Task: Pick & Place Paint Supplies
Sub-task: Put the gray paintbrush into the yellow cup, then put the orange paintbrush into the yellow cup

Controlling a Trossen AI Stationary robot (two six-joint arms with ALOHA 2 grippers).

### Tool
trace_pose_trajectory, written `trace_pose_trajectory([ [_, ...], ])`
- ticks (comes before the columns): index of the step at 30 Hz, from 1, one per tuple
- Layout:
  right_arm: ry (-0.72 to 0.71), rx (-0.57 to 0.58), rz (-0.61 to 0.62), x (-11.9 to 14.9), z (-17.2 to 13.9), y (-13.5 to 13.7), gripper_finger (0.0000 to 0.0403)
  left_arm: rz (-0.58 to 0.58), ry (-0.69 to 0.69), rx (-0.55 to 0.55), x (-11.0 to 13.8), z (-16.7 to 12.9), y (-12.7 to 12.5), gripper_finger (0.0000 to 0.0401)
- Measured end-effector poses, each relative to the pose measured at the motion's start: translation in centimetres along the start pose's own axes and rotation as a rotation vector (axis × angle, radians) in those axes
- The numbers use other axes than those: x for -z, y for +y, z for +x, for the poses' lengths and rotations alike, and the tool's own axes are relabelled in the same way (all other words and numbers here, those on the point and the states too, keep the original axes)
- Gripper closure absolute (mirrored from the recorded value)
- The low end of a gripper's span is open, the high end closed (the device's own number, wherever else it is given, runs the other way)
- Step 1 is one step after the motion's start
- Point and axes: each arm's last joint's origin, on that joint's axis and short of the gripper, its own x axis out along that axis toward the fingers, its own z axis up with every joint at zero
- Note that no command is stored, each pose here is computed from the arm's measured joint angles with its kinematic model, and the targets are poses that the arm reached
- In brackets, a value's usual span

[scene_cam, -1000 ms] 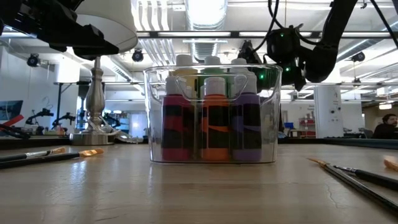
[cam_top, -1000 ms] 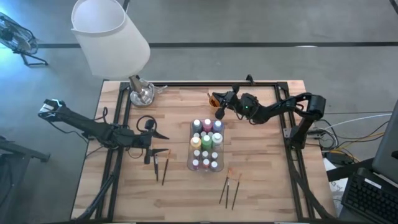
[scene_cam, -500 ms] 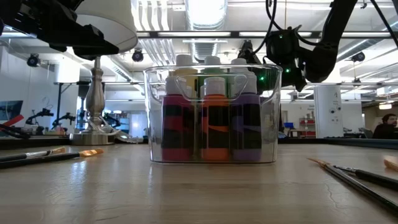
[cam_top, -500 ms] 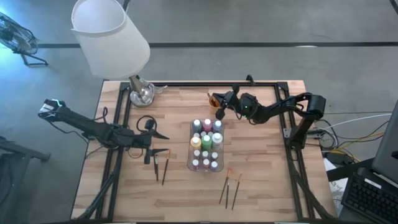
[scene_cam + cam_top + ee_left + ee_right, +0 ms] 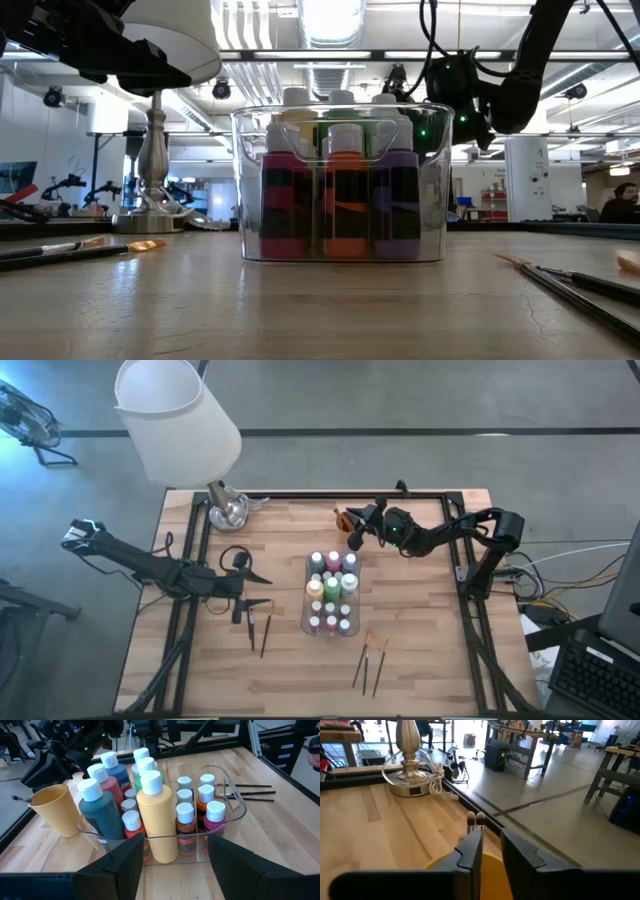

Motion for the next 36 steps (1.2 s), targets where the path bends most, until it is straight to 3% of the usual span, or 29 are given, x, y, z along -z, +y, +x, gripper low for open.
trace_pose_trajectory([
  [7, -0.037, 0.004, -0.028, -1.1, -0.1, 0.0, 0.0276, 0.0, 0.0, 0.001, 0.0, 0.0, 0.0, 0.0179],
  [16, -0.128, 0.012, -0.055, -5.5, -1.6, -0.5, 0.0238, 0.0, 0.0, 0.001, 0.0, 0.0, 0.0, 0.0179],
  [26, 0.028, 0.0, -0.079, -11.6, -5.1, -1.3, 0.0223, 0.0, 0.0, 0.0, 0.0, 0.0, 0.0, 0.0178],
  [36, 0.219, -0.007, 0.018, -16.6, -9.4, -2.0, 0.0258, 0.0, 0.0, 0.0, 0.0, 0.0, 0.0, 0.0178],
])
